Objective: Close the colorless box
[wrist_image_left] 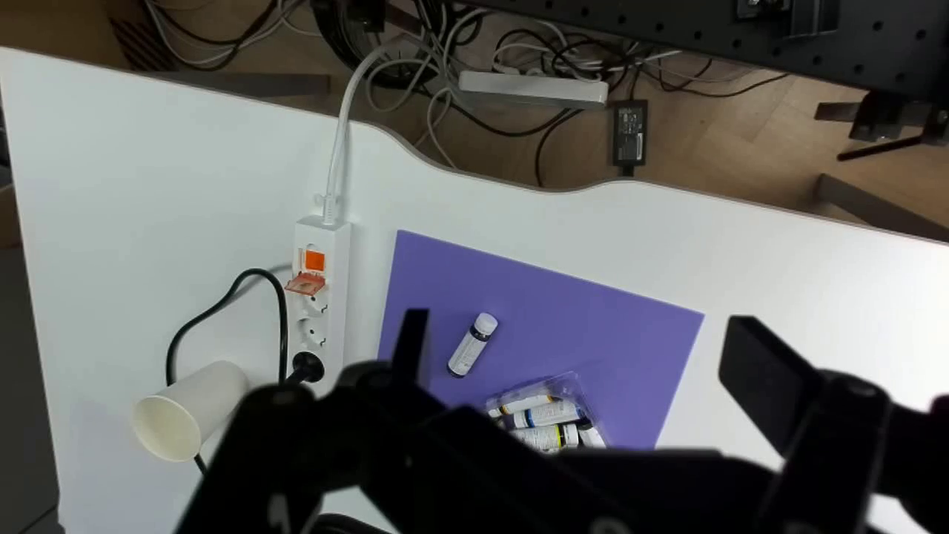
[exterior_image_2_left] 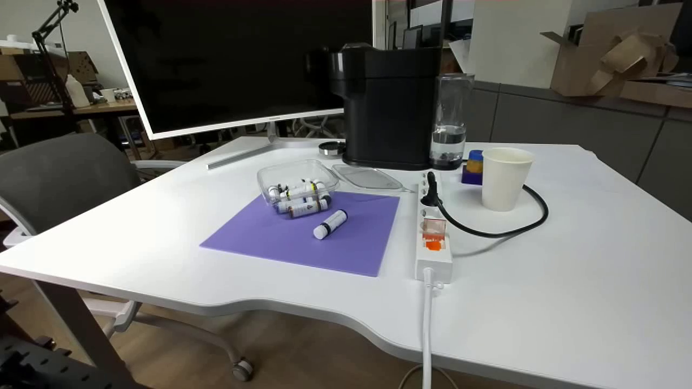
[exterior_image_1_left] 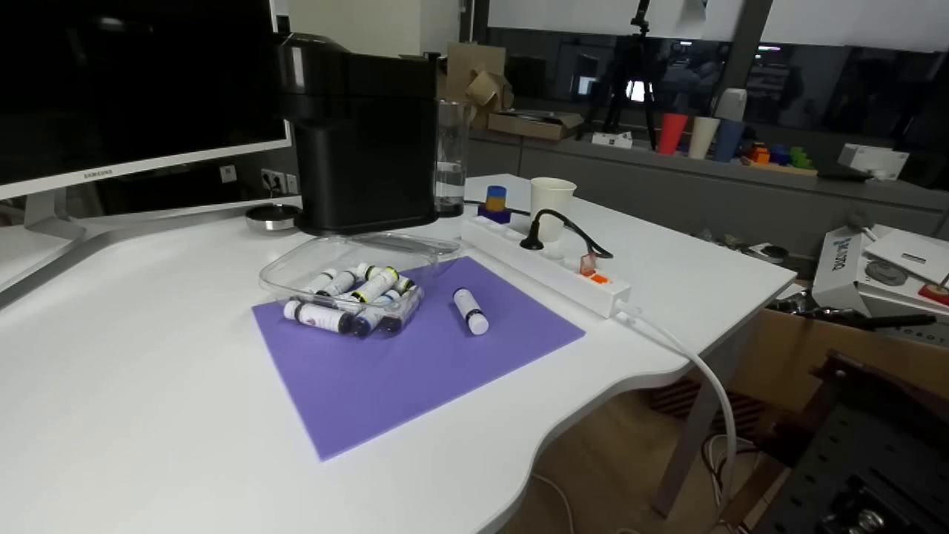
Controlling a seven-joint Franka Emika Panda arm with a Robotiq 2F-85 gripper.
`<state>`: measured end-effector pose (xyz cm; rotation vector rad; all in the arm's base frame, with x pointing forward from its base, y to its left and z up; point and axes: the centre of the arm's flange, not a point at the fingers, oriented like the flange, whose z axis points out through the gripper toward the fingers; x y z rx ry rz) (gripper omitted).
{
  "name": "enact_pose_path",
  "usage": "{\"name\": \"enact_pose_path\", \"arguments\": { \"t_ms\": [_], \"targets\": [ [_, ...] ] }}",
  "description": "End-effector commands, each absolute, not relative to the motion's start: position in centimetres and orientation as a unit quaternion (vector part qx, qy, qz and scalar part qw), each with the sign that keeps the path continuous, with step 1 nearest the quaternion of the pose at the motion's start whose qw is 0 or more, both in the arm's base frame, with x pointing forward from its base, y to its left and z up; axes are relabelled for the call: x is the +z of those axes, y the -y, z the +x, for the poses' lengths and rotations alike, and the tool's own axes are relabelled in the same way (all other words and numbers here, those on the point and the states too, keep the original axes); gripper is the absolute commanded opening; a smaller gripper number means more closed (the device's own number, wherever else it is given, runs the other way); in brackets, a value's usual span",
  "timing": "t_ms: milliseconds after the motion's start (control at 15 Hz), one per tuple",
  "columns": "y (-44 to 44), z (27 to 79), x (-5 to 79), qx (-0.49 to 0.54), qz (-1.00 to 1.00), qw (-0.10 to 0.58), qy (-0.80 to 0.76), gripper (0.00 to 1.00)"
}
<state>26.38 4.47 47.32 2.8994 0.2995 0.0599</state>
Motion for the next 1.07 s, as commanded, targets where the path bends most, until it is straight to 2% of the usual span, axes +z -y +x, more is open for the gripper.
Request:
{"name": "enact_pose_path", "arguments": {
  "t_ms": [0, 200, 400, 1000],
  "targets": [
    [-4.5, 26.4, 47.3, 0.02, 0.988, 0.113, -0.102, 1.0],
    [-4.5, 26.4, 47.3, 0.02, 0.988, 0.113, -0.102, 1.0],
    [-2.4, 27.7, 47.5, 0.044, 0.994, 0.096, -0.024, 1.0],
    [11.9, 35.1, 45.5, 0.119, 0.977, 0.014, 0.178, 1.0]
  ]
}}
